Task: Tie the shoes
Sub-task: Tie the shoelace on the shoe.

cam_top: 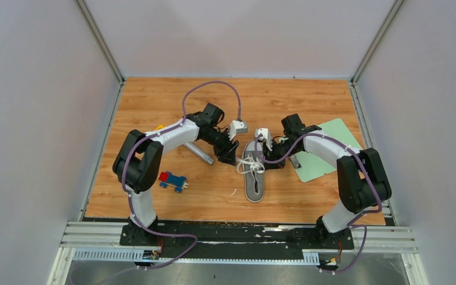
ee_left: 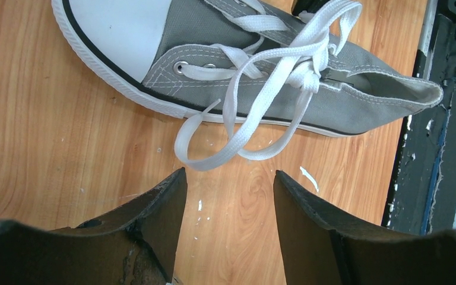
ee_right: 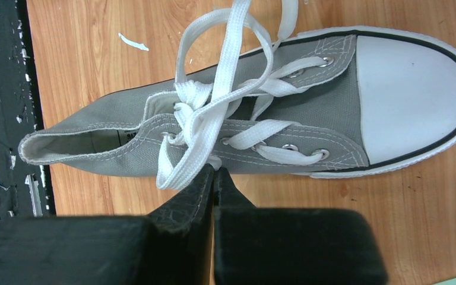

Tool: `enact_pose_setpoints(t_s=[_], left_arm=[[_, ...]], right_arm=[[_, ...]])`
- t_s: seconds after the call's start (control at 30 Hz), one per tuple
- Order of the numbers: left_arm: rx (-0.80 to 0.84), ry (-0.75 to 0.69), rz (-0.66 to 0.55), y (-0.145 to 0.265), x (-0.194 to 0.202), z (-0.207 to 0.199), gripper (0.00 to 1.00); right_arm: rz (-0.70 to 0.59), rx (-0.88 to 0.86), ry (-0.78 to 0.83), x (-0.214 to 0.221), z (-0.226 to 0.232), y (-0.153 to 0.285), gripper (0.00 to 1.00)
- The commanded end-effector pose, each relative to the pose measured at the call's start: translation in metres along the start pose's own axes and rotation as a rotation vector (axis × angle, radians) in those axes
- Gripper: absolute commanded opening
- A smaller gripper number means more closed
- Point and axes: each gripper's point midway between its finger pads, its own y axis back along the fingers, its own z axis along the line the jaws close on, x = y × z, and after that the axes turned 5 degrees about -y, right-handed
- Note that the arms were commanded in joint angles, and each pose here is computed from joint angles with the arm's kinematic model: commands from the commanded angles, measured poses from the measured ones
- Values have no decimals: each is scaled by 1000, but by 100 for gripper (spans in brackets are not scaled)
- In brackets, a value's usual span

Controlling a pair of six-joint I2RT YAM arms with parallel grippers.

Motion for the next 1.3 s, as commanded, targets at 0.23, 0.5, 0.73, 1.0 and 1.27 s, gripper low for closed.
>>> enact_pose_setpoints(t_s=[0.23,0.5,0.73,1.0,1.27], left_arm=[[-31,-149,-28,12,-24,7,63],[-26,-159,-44,1,-26,18,63],[-58,-319,-65,-1,-42,37,63],[53,-401,-97,-11,-52,28,60],[126,-407,-57,-25,-40,24,53]], right_arm=[[56,152,49,21,-8,37,0],[79,184,19,30,-13,43,0],[65,172,0,24,-14,42,0],[60,163,-13,22,-15,41,0],[40,151,-25,16,-14,41,0]])
